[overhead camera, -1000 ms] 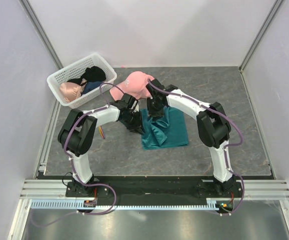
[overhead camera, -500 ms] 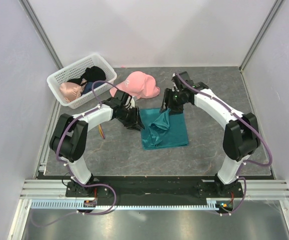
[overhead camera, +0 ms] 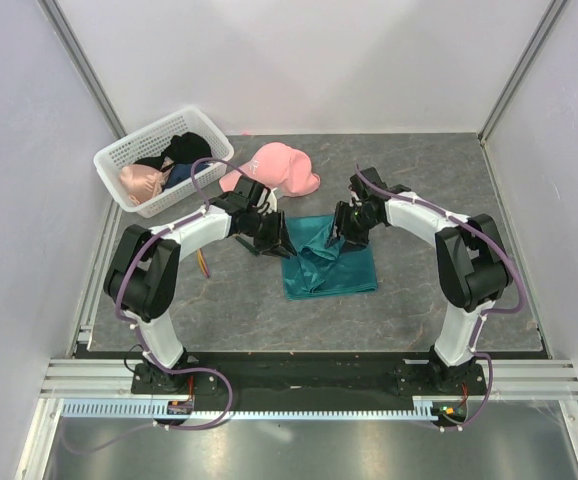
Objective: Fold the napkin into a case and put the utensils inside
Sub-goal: Smooth out the square-folded napkin at the center of the board.
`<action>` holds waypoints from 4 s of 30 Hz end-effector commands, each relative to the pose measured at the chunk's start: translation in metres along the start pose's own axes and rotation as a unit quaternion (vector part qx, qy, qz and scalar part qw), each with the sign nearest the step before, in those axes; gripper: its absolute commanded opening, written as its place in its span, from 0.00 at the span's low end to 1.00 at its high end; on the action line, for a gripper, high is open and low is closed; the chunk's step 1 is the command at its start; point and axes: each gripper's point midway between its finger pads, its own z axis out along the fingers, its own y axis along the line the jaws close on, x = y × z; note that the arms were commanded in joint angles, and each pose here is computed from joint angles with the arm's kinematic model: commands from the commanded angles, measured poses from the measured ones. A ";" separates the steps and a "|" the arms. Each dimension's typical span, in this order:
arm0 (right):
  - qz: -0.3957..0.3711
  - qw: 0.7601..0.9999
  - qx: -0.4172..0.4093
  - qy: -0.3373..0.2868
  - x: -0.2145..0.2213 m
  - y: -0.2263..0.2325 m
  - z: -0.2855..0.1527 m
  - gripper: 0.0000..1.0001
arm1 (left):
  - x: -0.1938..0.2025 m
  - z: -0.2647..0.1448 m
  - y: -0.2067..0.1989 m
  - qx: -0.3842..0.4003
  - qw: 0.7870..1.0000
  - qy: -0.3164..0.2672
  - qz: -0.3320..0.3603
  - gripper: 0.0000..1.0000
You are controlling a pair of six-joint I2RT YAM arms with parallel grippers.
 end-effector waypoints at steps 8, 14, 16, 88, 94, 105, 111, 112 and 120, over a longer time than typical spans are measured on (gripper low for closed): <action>0.027 1.000 -0.003 0.002 0.003 -0.013 0.018 0.54 | -0.003 -0.002 -0.010 0.013 1.000 -0.005 -0.004 0.33; 0.037 0.999 -0.027 0.003 0.000 -0.005 0.025 0.41 | -0.002 -0.011 -0.013 0.011 1.000 -0.015 0.000 0.33; 0.040 0.998 -0.045 0.000 -0.004 0.003 0.027 0.31 | 0.000 -0.012 -0.011 0.006 1.000 -0.017 -0.002 0.33; -0.136 0.988 0.048 -0.053 0.060 0.007 -0.051 0.49 | -0.039 -0.034 -0.006 -0.045 0.995 -0.049 0.079 0.51; -0.137 0.990 0.040 -0.022 0.084 0.016 -0.035 0.45 | -0.061 -0.022 -0.004 -0.052 0.988 -0.045 0.138 0.44; -0.114 0.993 0.030 -0.024 0.091 0.014 -0.037 0.42 | -0.063 -0.003 0.016 -0.128 0.976 -0.044 0.168 0.42; -0.114 0.992 0.034 -0.032 0.088 0.012 -0.039 0.42 | -0.054 0.003 0.024 -0.141 0.984 -0.036 0.107 0.44; -0.117 0.992 0.034 -0.033 0.088 0.012 -0.039 0.42 | -0.053 0.002 0.025 -0.145 0.983 -0.035 0.104 0.45; -0.114 0.992 0.034 -0.032 0.088 0.011 -0.036 0.42 | -0.051 0.016 0.016 -0.109 0.991 -0.024 0.067 0.44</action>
